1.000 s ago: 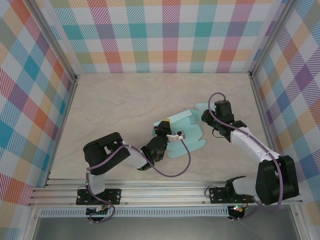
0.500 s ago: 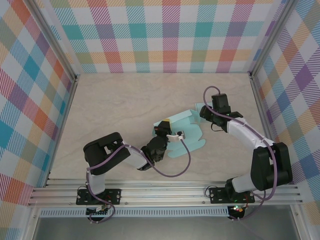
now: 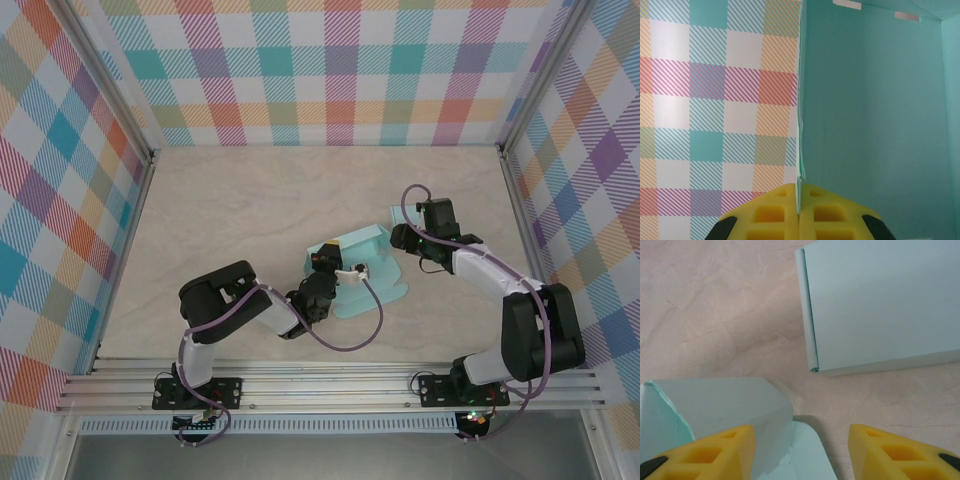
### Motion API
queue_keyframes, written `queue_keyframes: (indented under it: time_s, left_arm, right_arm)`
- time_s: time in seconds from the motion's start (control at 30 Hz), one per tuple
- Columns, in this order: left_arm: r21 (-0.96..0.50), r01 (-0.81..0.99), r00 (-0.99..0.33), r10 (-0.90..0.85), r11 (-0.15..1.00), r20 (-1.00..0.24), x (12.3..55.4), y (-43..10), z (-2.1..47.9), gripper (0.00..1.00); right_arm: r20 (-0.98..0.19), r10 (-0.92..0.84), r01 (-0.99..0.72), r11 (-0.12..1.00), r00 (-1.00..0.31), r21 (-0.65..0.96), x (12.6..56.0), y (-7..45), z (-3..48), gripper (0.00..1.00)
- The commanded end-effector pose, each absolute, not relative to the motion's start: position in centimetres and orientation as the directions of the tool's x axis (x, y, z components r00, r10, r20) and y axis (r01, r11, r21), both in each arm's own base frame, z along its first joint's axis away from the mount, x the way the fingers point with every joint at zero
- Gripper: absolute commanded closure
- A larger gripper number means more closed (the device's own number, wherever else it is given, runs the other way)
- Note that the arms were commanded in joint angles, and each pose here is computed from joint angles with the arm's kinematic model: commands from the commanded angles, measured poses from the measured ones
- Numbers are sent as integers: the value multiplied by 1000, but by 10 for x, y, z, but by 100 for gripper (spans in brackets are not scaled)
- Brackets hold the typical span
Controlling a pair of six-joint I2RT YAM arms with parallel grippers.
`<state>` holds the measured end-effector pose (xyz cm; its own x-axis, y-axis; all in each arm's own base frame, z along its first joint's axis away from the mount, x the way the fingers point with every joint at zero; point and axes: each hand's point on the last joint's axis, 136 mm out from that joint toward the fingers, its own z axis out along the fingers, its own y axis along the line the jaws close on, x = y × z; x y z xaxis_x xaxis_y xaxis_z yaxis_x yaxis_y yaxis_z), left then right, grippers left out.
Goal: Fold the paper box
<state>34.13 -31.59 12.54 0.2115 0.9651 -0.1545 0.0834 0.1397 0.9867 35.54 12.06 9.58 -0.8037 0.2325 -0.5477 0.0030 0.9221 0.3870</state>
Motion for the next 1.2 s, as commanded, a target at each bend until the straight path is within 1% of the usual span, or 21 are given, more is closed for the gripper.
queue_keyframes:
  time_s: [0.0, 0.2, 0.47, 0.6, 0.67, 0.83, 1.0, 1.17]
  left_arm:
    - [987, 99, 197, 970, 126, -144, 349, -317, 113, 100]
    - [993, 105, 180, 981, 55, -74, 352, -316, 93, 100]
    - [992, 106, 184, 979, 64, -83, 350, -315, 102, 100]
    - [993, 102, 194, 978, 57, -76, 348, -316, 105, 100]
    - [994, 104, 204, 978, 33, -53, 345, -318, 102, 100]
    - [992, 101, 226, 973, -75, 50, 337, -319, 87, 100]
    - [991, 107, 213, 976, -75, 51, 333, -315, 90, 100]
    - [984, 140, 225, 971, -113, 79, 329, -320, 73, 100]
  right_arm:
    - [-572, 195, -76, 907, -797, 414, 357, 131, 93, 47]
    - [-589, 156, -149, 887, -793, 437, 355, 142, 87, 47]
    - [-611, 135, -194, 875, -780, 443, 344, 144, 85, 47]
    - [-633, 116, -207, 887, -766, 413, 345, 141, 86, 45]
    - [-642, 101, -228, 884, -760, 408, 347, 143, 88, 45]
    - [-649, 56, -275, 875, -759, 398, 350, 149, 84, 46]
    - [-652, 48, -305, 856, -756, 417, 348, 155, 82, 46]
    - [-652, 53, -321, 838, -757, 442, 347, 160, 79, 46]
